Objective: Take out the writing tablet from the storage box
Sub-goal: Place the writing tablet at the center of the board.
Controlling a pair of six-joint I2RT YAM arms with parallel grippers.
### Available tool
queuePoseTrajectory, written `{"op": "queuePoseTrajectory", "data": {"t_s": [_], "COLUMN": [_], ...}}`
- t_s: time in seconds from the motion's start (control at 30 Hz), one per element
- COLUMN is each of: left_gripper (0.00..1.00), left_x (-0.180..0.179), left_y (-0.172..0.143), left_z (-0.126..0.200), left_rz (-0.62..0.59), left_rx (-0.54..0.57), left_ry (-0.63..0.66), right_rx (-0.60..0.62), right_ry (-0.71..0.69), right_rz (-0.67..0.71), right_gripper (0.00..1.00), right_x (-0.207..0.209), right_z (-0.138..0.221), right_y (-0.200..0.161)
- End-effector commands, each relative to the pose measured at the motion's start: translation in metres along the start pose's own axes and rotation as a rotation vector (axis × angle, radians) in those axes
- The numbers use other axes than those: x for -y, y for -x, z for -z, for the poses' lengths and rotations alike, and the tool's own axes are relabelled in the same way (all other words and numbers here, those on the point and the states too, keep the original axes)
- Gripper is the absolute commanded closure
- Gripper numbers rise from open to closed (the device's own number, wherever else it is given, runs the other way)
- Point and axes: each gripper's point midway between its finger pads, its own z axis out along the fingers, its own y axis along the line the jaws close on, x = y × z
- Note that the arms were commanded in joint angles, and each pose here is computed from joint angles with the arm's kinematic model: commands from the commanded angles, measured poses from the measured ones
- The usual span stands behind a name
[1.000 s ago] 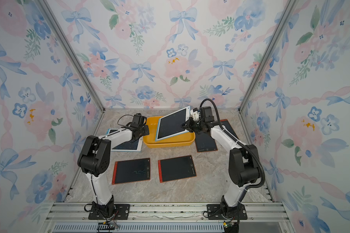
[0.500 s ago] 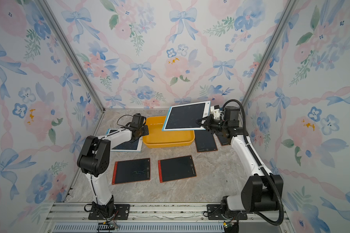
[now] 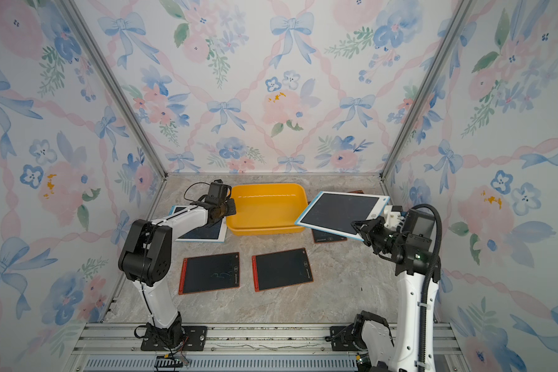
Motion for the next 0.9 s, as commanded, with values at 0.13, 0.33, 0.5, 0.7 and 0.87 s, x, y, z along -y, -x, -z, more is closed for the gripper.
{"op": "queuePoseTrajectory", "data": {"t_s": [0.13,0.33,0.5,0.7,0.87], "left_gripper": [1.00,1.00,1.00,1.00,1.00], "left_x": [-0.003,-0.004,-0.007,-0.003,-0.003], "left_y": [0.001,-0.001,-0.003,-0.004,-0.007], "left_z": [0.009,0.007,0.011,0.012,0.010], "left_rz": [0.012,0.001,0.020,0.019,-0.002], "left_rx": [0.012,0.007,0.009,0.007,0.001], "left_ry": [0.021,0.029,0.032,0.020,0.024], "right_rx": [0.104,0.158,0.216,0.233,0.267], "right_ry": [-0.179,-0.267,-0.346,-0.421,-0.467], "right_rz": [-0.149,-0.224,-0.263,-0.299,-0.335], "right_gripper": [0.94,0.94,0.95,0.95,0.95], "right_x": [0.051,0.073,0.089,0.107,0.129], "right_z": [0.040,0.060,0.075,0.082,0.080], "right_y": [-0.022,-0.041,-0.055,-0.064,-0.070]}}
